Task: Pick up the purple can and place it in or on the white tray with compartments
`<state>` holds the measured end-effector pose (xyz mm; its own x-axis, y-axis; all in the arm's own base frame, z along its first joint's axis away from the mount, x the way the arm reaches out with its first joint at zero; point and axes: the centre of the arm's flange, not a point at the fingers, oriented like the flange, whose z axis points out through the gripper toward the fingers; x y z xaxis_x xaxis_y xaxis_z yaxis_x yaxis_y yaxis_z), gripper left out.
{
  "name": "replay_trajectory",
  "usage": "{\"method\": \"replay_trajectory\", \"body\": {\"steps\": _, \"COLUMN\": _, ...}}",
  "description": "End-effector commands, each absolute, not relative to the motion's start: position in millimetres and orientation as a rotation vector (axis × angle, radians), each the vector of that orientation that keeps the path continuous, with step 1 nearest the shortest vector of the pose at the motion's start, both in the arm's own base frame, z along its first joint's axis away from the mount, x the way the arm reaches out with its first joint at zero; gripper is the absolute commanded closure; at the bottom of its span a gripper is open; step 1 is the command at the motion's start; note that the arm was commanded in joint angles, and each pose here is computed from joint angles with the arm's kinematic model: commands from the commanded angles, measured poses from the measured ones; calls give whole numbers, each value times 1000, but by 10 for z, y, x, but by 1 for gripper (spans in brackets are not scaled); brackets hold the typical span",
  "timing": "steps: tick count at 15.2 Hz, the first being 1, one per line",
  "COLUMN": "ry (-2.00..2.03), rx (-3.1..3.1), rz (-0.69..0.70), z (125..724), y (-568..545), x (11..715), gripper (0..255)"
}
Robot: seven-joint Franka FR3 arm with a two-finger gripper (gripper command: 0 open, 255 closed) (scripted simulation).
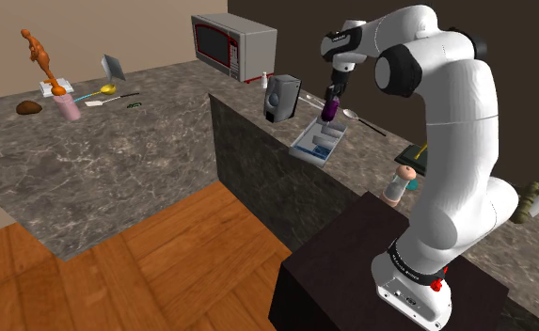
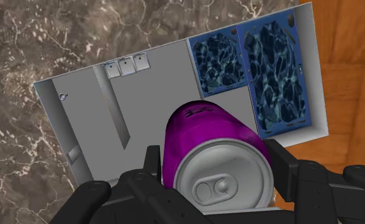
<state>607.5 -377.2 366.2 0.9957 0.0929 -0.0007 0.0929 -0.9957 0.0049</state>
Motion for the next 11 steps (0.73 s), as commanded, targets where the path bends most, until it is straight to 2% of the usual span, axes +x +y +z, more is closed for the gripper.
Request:
{"method": "replay_trajectory", "body": {"steps": 1, "ry": 147, "rx": 3135, "rz": 0, "z": 3611, "y": -3774, "x": 6218, "gripper": 255}}
{"method": "replay_trajectory", "body": {"steps": 11, "ry": 147, "rx": 3135, "rz": 0, "z": 3083, "y": -3774, "x": 6218, "gripper": 255}}
